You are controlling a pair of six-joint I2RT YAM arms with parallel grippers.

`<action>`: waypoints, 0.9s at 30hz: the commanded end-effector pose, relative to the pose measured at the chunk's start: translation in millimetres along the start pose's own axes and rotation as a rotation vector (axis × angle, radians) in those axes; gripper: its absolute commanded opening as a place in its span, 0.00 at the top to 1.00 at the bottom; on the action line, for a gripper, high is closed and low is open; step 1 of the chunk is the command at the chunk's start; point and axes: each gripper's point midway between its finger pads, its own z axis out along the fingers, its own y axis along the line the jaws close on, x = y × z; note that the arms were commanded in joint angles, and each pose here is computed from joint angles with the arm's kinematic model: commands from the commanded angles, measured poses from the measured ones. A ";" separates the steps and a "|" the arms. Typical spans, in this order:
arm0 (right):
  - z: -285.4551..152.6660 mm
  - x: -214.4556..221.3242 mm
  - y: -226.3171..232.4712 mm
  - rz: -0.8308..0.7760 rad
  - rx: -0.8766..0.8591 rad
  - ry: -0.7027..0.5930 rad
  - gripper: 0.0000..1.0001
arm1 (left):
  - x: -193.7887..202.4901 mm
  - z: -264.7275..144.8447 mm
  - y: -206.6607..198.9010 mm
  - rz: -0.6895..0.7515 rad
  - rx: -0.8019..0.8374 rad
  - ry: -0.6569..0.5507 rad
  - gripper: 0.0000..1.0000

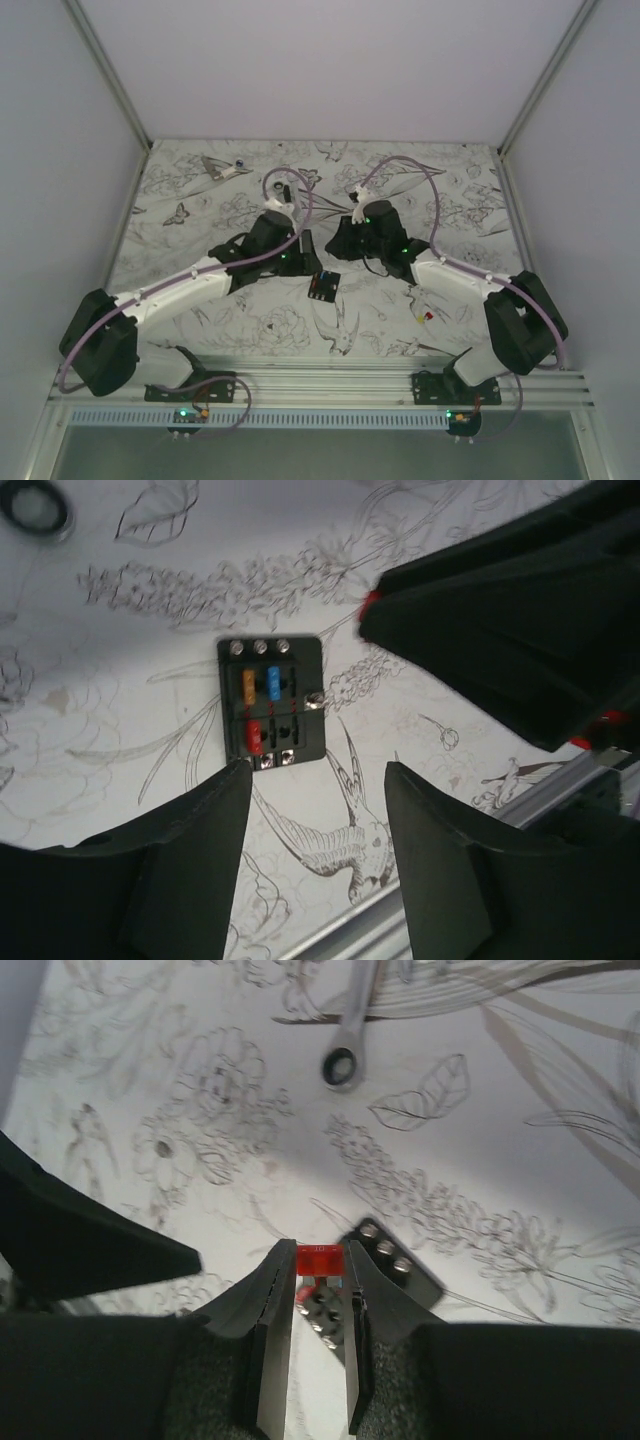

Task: Snap on the fuse box
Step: Pick up the fuse from the center of the board.

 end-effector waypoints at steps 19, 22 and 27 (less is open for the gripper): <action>-15.8 -33.6 62.1 0.253 -0.199 -0.121 0.75 | -30.9 5.8 -26.2 0.248 0.004 -0.307 0.75; -15.4 -32.3 64.3 0.267 -0.214 -0.115 0.76 | -31.9 6.2 -30.1 0.238 0.024 -0.316 0.75; -17.2 -31.9 68.3 0.278 -0.235 -0.114 0.76 | -32.0 8.2 -29.5 0.233 0.023 -0.321 0.76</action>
